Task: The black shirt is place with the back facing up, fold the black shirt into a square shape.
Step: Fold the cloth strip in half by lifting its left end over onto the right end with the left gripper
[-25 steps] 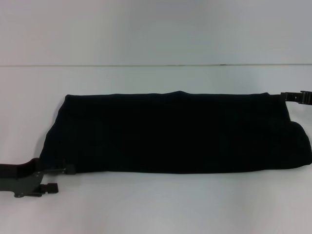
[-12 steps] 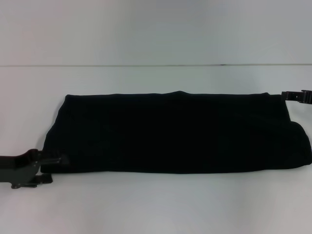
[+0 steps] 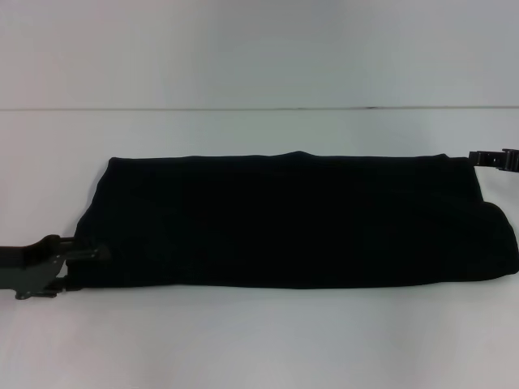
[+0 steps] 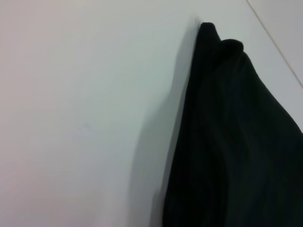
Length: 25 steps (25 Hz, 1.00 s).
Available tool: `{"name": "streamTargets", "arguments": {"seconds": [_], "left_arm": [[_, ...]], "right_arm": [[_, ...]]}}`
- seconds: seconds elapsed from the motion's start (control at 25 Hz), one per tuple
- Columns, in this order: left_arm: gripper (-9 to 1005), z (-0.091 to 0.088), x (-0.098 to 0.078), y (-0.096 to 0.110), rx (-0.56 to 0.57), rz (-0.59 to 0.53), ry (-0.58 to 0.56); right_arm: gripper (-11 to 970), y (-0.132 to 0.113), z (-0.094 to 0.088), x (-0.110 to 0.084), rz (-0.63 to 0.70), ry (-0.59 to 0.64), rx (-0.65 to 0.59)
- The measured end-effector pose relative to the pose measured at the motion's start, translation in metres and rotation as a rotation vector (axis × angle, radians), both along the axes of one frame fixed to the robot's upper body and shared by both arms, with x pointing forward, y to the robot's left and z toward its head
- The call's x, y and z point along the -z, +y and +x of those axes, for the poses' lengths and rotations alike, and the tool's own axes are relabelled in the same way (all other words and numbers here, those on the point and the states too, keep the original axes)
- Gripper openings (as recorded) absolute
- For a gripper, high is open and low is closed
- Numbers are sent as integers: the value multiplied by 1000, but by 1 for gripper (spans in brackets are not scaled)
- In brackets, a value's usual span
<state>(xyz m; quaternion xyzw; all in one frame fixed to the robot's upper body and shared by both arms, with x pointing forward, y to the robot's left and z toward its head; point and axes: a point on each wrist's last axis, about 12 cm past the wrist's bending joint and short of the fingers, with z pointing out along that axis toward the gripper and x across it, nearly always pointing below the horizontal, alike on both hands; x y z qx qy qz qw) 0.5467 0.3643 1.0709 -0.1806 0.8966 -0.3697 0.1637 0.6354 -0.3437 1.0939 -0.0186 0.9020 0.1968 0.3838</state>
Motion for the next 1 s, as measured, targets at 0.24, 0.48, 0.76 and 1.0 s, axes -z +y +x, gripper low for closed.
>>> {"name": "streamTargets", "arguments": {"seconds": [0.24,0.48,0.76,1.0], "left_arm": [[800,1,-2,-1,28,11,-19],[765,2,-2,-1,49,36,-48],[695,1,2,6,30,73,-69],[476,2,2,6,33,80,-73]], "right_arm": [[626,-1,0,0,0,0,0],[625,0,0,0,1,1,-2],[625,0,0,-1,2,1,-4],[625,0,0,0,-1,-1,-1]]}}
